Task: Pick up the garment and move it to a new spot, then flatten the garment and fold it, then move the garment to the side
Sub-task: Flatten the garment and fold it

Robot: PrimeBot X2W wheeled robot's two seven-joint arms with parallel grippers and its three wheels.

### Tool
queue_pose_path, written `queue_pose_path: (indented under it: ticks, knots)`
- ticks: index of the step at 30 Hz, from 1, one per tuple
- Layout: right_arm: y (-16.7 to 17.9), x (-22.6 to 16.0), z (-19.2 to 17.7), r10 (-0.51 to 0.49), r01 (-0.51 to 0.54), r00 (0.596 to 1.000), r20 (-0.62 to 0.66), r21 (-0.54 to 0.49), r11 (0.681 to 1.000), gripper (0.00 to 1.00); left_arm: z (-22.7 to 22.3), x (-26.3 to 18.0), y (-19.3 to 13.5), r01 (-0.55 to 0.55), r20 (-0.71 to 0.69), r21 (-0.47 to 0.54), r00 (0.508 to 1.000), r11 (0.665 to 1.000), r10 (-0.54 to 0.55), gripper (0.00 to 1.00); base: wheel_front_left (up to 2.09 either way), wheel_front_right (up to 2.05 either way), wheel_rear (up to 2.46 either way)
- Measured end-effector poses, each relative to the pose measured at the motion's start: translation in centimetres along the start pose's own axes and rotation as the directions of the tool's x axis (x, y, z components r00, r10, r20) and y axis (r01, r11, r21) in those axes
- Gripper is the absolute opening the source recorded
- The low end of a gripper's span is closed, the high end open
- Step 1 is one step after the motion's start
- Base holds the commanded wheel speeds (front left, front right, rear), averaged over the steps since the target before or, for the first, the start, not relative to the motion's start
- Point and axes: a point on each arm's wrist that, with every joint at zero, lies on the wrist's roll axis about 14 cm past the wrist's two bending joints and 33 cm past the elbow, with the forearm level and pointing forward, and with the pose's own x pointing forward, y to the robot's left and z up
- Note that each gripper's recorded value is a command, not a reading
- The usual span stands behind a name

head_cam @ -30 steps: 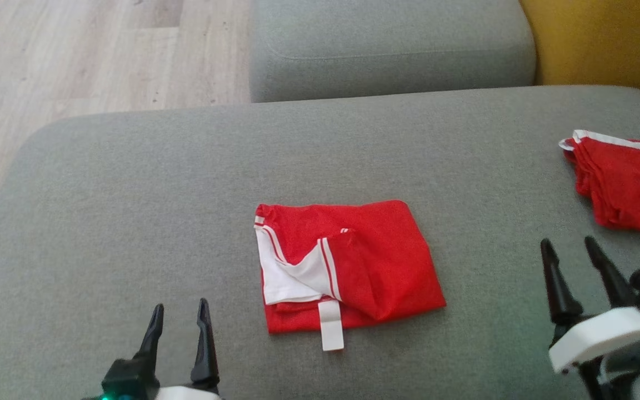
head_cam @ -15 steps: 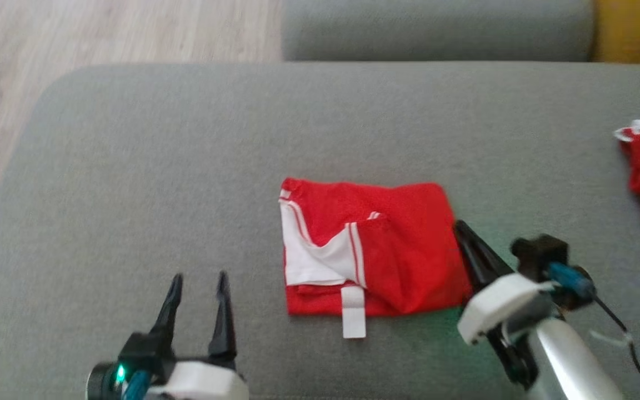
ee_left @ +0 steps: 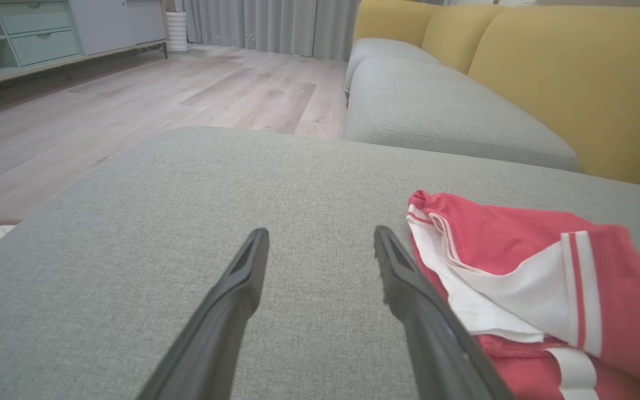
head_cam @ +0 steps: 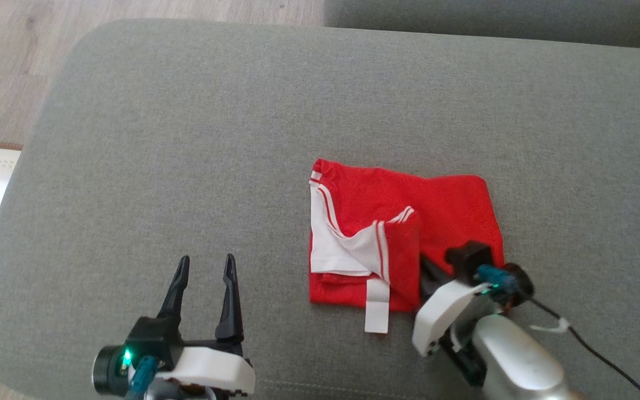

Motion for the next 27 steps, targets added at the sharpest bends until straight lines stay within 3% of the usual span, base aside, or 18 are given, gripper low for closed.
queue_pose_path:
  ticks: [7, 14, 20, 26, 27]
  knots:
    - [5.0, 0.0, -1.4, 0.161, -0.162, 0.986, -0.039, -0.046, 0.986, 0.0, 0.1, 0.0, 0.1, -0.005, 0.003, 0.001, 1.0, 1.0, 0.005, 1.0, 0.0, 0.0, 0.0]
    - [8.8, -0.8, -0.9, 0.259, -0.259, 0.966, -0.017, 0.002, 0.966, 0.0, 0.4, 0.0, -0.1, -0.001, 0.014, -0.002, 1.0, 1.0, 0.001, 1.0, 0.0, 0.0, 0.0]
    - [6.2, -1.1, 1.8, 0.169, -0.172, 0.982, 0.08, 0.026, 0.985, 0.0, 0.9, 0.0, -0.8, 0.023, 0.032, -0.007, 0.999, 1.0, -0.023, 1.0, 0.0, 0.0, 0.0]
    - [-1.4, -4.2, 5.7, -0.047, 0.044, 0.974, 0.222, 0.015, 0.999, 0.0, 1.1, -0.9, -1.2, 0.046, 0.045, -0.01, 0.998, 0.999, -0.045, 1.0, 0.0, 0.0, 0.0]
    - [-2.8, -5.2, 5.9, -0.086, 0.087, 0.967, 0.238, 0.01, 0.996, 0.13, 1.0, -1.2, -1.3, 0.05, 0.042, -0.01, 0.998, 0.999, -0.049, 1.0, 0.0, 0.0, 0.0]
